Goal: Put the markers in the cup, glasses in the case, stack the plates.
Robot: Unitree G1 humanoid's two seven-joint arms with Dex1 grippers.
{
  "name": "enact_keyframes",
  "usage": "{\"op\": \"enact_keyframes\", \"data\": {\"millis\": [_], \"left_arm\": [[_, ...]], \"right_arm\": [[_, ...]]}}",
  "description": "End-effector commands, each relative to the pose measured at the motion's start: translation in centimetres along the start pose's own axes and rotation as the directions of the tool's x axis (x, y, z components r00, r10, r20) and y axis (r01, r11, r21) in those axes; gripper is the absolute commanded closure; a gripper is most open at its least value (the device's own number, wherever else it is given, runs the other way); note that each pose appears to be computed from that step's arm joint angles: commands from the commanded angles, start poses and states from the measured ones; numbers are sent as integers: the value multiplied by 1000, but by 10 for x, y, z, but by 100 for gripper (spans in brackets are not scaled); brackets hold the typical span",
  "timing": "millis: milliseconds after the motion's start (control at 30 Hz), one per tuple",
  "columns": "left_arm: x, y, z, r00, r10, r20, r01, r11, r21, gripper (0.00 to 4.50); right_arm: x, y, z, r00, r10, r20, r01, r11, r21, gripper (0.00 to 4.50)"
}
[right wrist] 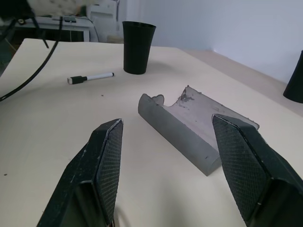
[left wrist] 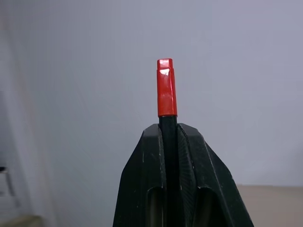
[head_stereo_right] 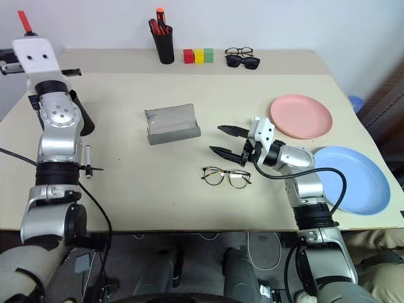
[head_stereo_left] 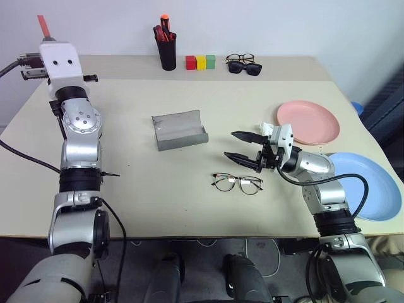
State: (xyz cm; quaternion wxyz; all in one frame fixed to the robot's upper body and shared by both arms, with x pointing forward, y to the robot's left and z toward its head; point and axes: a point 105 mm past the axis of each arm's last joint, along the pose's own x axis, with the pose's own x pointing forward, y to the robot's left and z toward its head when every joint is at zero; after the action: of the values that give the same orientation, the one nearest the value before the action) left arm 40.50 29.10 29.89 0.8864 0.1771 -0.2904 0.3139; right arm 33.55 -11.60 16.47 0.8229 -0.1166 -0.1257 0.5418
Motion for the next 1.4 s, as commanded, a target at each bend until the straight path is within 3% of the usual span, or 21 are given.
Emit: {"op": "enact_keyframes", "data": {"millis": [33, 267, 1300, 1400], "left_arm": [[8, 9, 5, 997, 39, 67, -41, 999, 28, 447], [7, 19, -25, 995, 95, 12, -96, 989, 109, 447], [-14, -4, -49, 997, 52, -60, -45, 994, 102, 447], [-17, -6, -51, 997, 40, -62, -33, 993, 111, 330]], "right_arm": [[0, -4, 9, 999, -8, 34, 10, 999, -38, 146], [-1, -3, 6, 999, -12, 32, 13, 999, -36, 146], [-5, -3, 8, 999, -29, 19, 29, 999, -38, 146], [-5, -3, 8, 999, -31, 19, 32, 999, -39, 146]]}}
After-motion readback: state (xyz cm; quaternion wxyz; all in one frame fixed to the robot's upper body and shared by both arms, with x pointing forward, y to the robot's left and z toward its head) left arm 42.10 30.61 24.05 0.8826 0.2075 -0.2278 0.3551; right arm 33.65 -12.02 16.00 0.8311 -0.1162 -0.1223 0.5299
